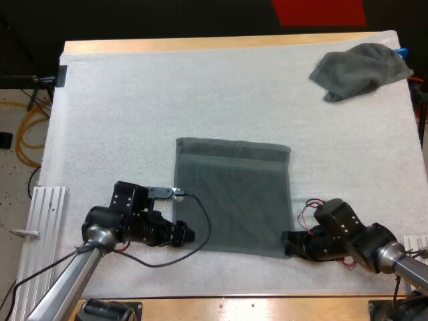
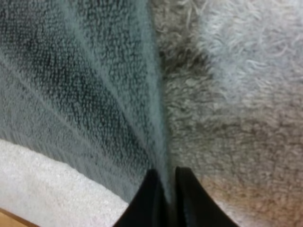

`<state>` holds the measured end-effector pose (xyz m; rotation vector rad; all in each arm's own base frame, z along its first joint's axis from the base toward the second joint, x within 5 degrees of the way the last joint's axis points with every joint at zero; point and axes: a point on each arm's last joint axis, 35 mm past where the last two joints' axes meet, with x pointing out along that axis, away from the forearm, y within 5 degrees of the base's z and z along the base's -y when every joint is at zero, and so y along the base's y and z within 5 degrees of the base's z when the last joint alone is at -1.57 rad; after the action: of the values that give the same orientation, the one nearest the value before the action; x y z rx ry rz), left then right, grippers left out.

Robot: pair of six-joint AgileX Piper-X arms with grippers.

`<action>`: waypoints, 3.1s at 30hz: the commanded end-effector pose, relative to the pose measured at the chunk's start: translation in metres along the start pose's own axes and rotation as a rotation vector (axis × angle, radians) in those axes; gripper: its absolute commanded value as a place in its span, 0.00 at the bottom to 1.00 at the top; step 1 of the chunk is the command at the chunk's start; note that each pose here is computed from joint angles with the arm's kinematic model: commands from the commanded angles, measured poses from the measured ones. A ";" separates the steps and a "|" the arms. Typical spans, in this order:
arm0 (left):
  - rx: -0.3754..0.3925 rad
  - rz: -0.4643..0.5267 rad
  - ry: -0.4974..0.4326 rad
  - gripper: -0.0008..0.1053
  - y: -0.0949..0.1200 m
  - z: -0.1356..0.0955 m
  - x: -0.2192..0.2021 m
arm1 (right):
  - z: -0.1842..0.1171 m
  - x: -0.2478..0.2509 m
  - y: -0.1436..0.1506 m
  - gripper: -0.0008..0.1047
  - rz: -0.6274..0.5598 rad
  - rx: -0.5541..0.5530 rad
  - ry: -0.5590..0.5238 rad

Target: Pick towel from pile fold and stack

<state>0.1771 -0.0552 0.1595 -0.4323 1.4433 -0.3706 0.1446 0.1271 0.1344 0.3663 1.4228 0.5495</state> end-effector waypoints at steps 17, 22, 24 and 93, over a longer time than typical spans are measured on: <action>-0.052 -0.074 0.080 0.56 0.004 0.004 0.017 | -0.001 -0.001 0.000 0.01 0.000 -0.006 0.003; -0.056 -0.074 0.080 0.51 0.004 0.004 0.017 | -0.001 -0.001 0.000 0.01 0.000 -0.006 0.003; -0.056 -0.072 0.079 0.51 0.004 0.004 0.017 | -0.001 -0.001 0.000 0.01 0.000 -0.006 0.003; -0.190 -0.323 -0.158 0.01 -0.015 0.058 0.018 | 0.064 -0.032 0.012 0.01 0.087 0.112 -0.390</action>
<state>0.2337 -0.0718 0.1503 -0.8236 1.2868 -0.4275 0.2043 0.1219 0.1691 0.5893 1.0862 0.4091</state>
